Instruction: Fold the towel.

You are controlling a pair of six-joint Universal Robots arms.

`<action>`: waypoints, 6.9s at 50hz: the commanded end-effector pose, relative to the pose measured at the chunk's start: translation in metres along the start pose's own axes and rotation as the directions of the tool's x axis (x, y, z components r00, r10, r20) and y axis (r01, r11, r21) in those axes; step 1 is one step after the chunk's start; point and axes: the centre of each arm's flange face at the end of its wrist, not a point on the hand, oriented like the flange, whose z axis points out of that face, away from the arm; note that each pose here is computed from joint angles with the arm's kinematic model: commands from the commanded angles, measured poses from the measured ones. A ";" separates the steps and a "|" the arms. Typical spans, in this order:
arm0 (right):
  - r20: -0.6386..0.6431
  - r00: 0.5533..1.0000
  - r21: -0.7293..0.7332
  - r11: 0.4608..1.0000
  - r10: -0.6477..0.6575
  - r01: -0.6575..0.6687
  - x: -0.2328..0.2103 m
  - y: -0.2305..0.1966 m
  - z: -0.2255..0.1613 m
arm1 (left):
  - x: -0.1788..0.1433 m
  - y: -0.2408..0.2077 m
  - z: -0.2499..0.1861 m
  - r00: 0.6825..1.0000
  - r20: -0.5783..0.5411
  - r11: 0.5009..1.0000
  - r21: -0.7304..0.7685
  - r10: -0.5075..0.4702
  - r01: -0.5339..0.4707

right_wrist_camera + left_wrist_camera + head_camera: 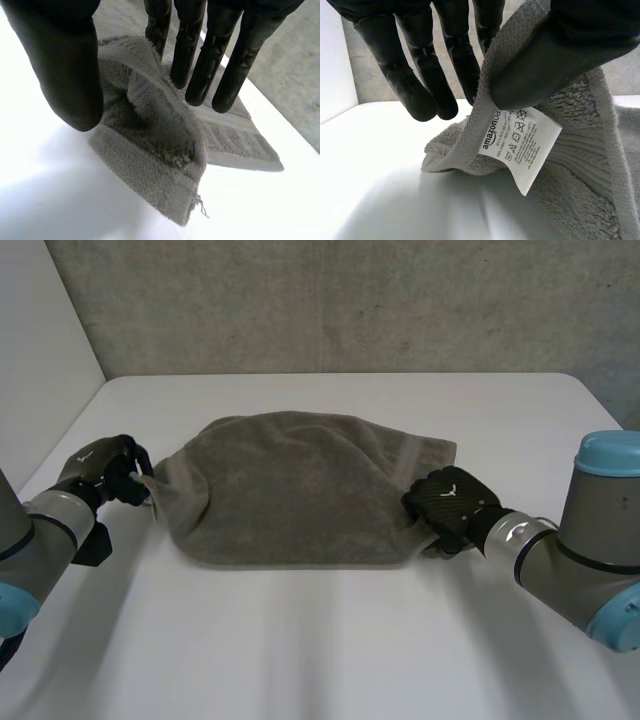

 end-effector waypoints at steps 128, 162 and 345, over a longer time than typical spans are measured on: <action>-0.090 0.995 0.099 0.993 -0.052 0.061 0.082 -0.031 0.004 | -0.041 -0.029 0.043 0.986 -0.053 0.987 0.029 -0.158 0.160; -0.155 0.987 -0.117 0.993 -0.047 0.029 0.114 -0.029 -0.095 | -0.048 -0.052 -0.053 0.975 -0.088 0.979 -0.027 -0.205 0.203; -0.094 0.995 -0.086 0.996 -0.039 0.031 -0.029 0.017 0.002 | 0.038 0.022 -0.019 0.966 -0.136 0.973 0.104 0.219 -0.206</action>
